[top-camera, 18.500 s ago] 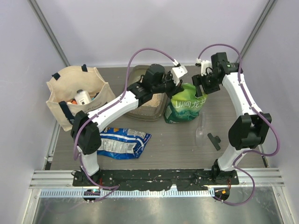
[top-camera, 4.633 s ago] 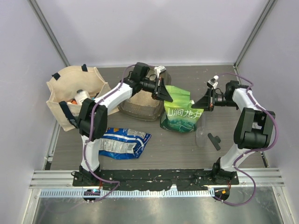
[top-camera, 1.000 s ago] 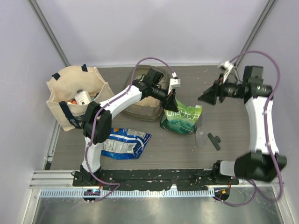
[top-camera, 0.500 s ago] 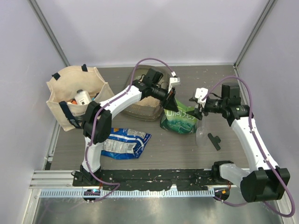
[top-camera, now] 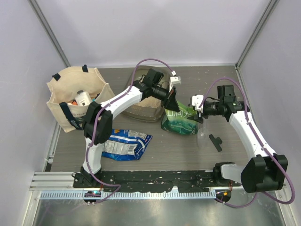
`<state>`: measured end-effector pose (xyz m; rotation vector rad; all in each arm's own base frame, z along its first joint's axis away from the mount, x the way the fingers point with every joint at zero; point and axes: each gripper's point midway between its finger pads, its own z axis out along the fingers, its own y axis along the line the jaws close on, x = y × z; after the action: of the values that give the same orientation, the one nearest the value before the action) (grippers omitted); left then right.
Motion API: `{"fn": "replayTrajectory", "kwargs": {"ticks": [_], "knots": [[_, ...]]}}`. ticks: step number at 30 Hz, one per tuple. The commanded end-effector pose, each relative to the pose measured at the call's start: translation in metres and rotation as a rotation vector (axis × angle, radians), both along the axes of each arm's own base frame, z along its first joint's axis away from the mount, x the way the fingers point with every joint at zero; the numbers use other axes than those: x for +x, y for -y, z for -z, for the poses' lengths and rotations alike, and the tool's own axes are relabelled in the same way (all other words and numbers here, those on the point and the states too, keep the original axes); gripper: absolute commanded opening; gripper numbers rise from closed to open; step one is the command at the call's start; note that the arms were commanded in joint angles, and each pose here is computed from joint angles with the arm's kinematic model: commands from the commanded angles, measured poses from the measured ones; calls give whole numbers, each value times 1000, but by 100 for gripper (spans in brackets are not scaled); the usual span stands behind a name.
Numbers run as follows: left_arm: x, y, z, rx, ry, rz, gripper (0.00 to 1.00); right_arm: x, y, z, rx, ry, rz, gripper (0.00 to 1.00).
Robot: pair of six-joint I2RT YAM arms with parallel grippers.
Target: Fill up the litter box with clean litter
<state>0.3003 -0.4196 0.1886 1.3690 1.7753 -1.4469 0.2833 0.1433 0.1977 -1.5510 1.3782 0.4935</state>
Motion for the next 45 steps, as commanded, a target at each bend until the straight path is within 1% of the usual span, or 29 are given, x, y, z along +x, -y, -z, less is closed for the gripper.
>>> {"fn": "replayTrajectory", "kwargs": {"ticks": [1, 8, 11, 14, 15, 17, 18, 20, 21, 23, 25, 26, 29, 30, 31, 32, 33, 34, 35, 36, 37, 38, 39, 40, 41, 42, 43, 44, 45], "knots": [[4, -5, -14, -33, -67, -13, 2, 3, -2, -3, -14, 36, -38, 65], [8, -9, -16, -46, -98, -24, 1, 10, 6, 13, -26, -20, -3, 60], [7, -11, -17, -50, -109, -22, 1, 13, 9, 18, -2, -47, 28, 60], [6, -13, -18, -58, -104, -18, 1, 20, 13, 21, 36, -94, 79, 59], [6, -13, -19, -59, -102, -18, 1, 23, 14, 21, 47, -109, 97, 57], [7, -13, -20, -62, -101, -20, 0, 23, 13, 23, 65, -150, 108, 56], [7, -13, -22, -64, -100, -21, 0, 26, 21, 24, 73, -164, 140, 54], [7, -12, -23, -67, -102, -26, 1, 22, 23, 31, 85, -208, 160, 53], [8, -12, -23, -68, -101, -26, 1, 25, 24, 30, 94, -208, 173, 52], [8, -13, -23, -69, -98, -27, 1, 25, 25, 34, 146, -295, 246, 50], [6, -14, -23, -71, -90, -22, 0, 34, 28, 31, 184, -304, 293, 49], [7, -15, -22, -67, -91, -27, 1, 34, 30, 31, 213, -351, 328, 48], [6, -15, -20, -60, -103, -29, 1, 35, 30, 29, 245, -390, 352, 43], [6, -15, -19, -57, -105, -32, 2, 34, 29, 29, 250, -400, 353, 42], [6, -15, -19, -57, -105, -34, 7, 33, 29, 31, 256, -414, 356, 39], [5, -16, -17, -51, -105, -35, 12, 31, 29, 31, 265, -430, 361, 38], [5, -18, -15, -49, -86, -28, 18, 30, 28, 31, 274, -440, 360, 37], [3, -19, -14, -48, -64, -19, 27, 28, 27, 31, 280, -451, 361, 36], [-1, -23, -10, -31, -70, -10, 29, 28, 28, 30, 297, -478, 377, 35], [-1, -25, -7, -33, -15, 11, 30, 27, 27, 28, 313, -492, 372, 34], [-1, -27, -7, -28, 4, 17, 29, 27, 27, 26, 323, -504, 377, 33], [-6, -31, -2, -1, -13, 25, 28, 28, 29, 24, 336, -516, 384, 32], [-6, -33, 1, 0, 30, 48, 26, 28, 28, 18, 356, -536, 384, 32], [-6, -34, -3, 6, 41, 60, 24, 29, 27, 15, 369, -544, 383, 31], [-6, -35, 6, 26, 32, 76, 23, 30, 29, 11, 380, -550, 388, 28], [-15, -43, 13, 72, -31, 88, 22, 32, 28, 3, 395, -558, 390, 27], [-10, -42, 8, 65, 2, 103, 22, 32, 27, -2, 406, -561, 376, 26], [-9, -42, 15, 78, -19, 106, 22, 31, 26, -5, 410, -566, 372, 21], [-11, -46, 16, 90, -44, 107, 13, 32, 25, -11, 423, -578, 373, 16]]}}
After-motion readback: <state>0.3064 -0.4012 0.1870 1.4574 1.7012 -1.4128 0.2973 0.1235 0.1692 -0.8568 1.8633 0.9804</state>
